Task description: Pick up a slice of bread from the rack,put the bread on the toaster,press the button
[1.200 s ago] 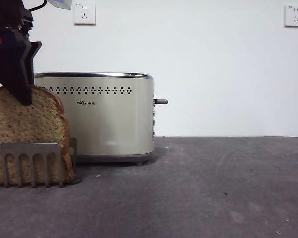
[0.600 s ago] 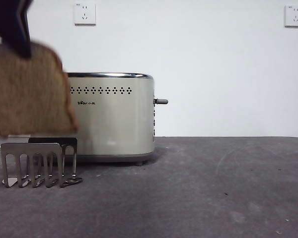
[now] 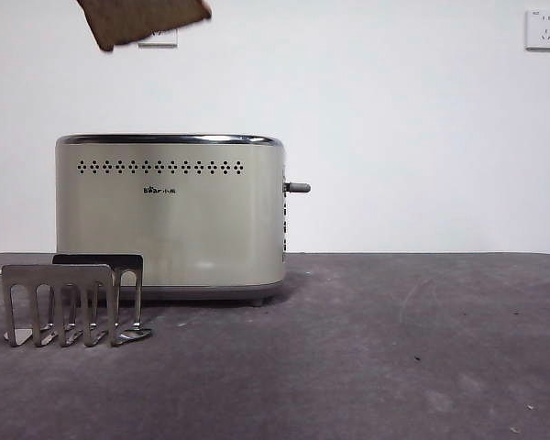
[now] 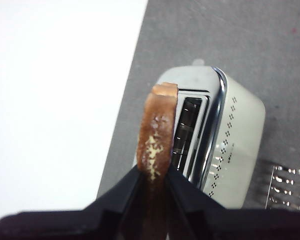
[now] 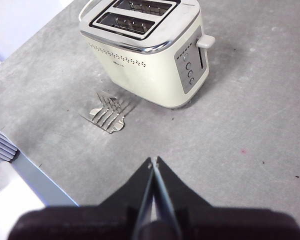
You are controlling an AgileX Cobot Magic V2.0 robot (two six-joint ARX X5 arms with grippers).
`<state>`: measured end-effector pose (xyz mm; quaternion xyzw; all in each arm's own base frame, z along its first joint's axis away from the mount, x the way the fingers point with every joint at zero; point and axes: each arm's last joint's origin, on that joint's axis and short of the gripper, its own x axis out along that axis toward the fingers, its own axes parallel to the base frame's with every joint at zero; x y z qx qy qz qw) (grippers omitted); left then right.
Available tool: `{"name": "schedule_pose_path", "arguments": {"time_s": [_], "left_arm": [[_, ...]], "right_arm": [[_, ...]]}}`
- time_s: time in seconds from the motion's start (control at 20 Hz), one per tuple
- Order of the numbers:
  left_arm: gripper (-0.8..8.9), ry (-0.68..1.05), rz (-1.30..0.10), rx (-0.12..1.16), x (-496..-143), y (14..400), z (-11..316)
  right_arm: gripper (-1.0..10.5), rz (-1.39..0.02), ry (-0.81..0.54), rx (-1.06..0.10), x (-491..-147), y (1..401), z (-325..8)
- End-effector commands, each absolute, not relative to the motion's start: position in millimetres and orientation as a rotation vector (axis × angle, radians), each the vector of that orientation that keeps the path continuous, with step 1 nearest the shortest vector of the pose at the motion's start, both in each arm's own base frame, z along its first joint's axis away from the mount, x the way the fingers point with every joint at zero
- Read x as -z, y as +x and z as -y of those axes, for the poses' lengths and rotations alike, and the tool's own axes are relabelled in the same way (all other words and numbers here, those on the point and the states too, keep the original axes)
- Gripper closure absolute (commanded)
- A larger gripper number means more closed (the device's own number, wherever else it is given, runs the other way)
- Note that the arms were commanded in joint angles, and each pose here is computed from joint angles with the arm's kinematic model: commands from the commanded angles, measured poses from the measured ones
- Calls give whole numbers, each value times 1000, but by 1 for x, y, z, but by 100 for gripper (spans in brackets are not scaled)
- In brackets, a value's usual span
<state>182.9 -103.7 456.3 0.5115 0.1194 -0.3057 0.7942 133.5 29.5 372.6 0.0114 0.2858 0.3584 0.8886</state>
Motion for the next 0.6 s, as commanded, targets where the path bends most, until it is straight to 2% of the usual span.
{"name": "schedule_pose_path", "arguments": {"time_s": [0.05,0.25,0.6], "left_arm": [[822,1173,-305,680,-441,205,117],[823,1229,-372,686,-419,238,134],[823,1274,-456,733,-392,269,145]], "right_arm": [[958,-592,19,-751,-372,134,-30],[958,-597,21,-751,-372,133,-30],[958,-607,23,-750,-371,133,-30]]}}
